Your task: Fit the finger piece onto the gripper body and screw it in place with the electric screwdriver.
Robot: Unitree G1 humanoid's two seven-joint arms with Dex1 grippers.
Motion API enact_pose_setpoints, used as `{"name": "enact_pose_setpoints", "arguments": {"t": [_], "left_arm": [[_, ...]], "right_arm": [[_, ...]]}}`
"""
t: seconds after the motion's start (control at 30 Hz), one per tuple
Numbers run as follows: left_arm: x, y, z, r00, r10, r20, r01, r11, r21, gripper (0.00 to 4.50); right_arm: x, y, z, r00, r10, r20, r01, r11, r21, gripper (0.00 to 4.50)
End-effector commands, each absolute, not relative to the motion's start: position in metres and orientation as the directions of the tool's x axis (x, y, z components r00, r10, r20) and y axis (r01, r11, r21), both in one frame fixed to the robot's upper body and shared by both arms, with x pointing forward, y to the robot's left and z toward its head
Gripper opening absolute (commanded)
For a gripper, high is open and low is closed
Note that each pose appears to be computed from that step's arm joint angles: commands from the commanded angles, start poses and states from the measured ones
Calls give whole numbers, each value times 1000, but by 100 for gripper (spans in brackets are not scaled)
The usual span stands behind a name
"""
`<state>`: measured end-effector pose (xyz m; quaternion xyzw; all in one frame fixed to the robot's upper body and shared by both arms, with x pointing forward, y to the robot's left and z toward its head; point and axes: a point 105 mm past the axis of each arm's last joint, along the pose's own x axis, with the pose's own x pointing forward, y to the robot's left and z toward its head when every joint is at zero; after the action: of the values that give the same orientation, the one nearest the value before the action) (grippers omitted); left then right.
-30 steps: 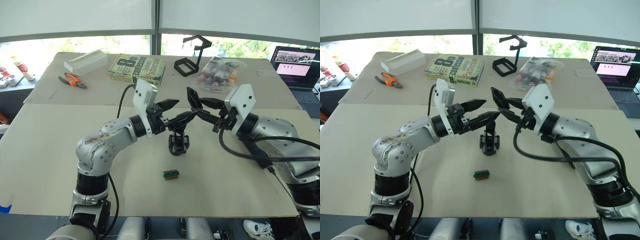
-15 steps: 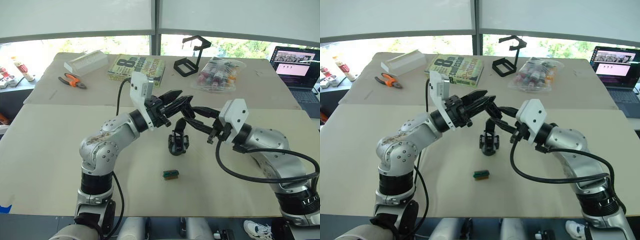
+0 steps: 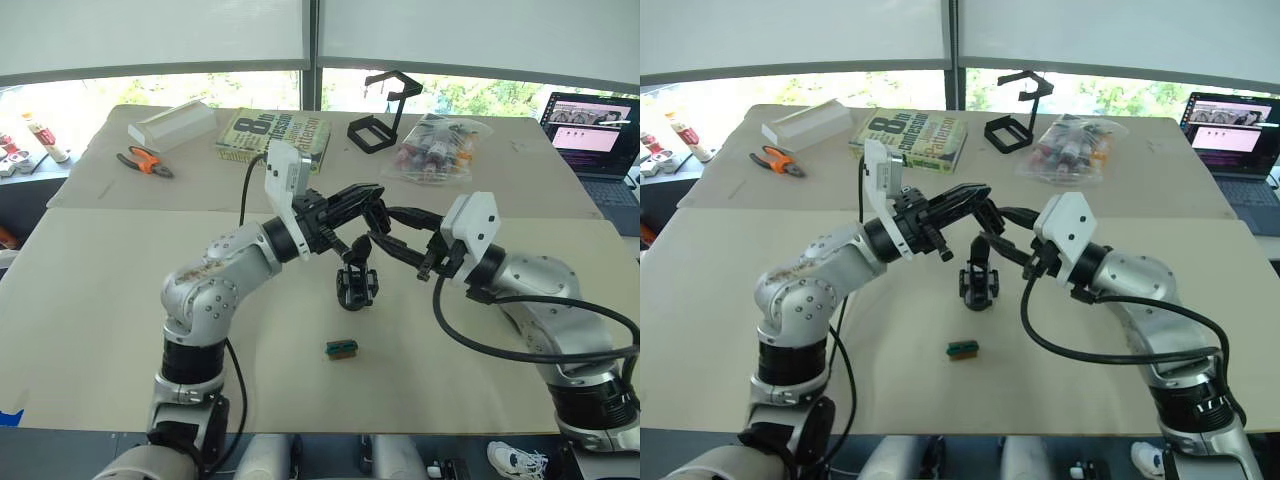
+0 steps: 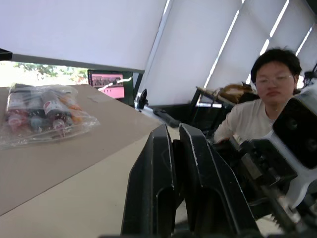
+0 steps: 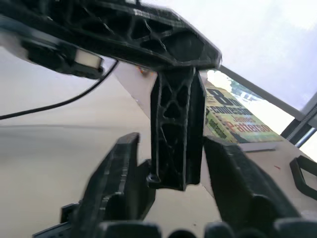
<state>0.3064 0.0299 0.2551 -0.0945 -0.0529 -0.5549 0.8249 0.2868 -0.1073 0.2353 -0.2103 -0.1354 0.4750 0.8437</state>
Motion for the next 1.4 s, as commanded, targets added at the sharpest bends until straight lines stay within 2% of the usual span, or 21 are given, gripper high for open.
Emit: {"name": "enact_pose_setpoints", "arguments": {"t": [0.03,0.1,0.2,0.27,0.43,0.53,0.7,1.33,1.4], "left_arm": [[288,30,274,183,-970,158,983,185,-6,0],[286,33,276,138,-982,126,990,139,1,0],[276,37,279,7,-999,37,1000,8,17,0],[272,40,283,-55,-998,-3,998,-55,7,0],[276,38,294,-106,-994,-13,994,-105,-39,0],[276,36,293,-121,-992,-30,992,-120,-39,0],[276,36,292,-114,-993,-29,993,-113,-40,0],[276,39,290,-97,-995,-29,995,-96,-29,0],[276,39,291,-97,-995,-27,995,-96,-28,0]], "right_arm": [[269,-114,276,393,920,5,-826,355,-437,375],[266,-116,285,354,935,-21,-870,322,-374,449],[258,-116,291,222,967,-121,-969,205,-138,449],[253,-114,290,138,976,-169,-990,137,-18,449],[254,-97,285,32,980,-195,-987,62,149,449],[256,-89,277,15,978,-208,-987,49,155,369],[260,-81,276,22,985,-173,-987,49,151,195],[260,-86,271,25,988,-154,-989,46,140,195],[261,-86,271,31,988,-153,-990,52,133,142]]}}
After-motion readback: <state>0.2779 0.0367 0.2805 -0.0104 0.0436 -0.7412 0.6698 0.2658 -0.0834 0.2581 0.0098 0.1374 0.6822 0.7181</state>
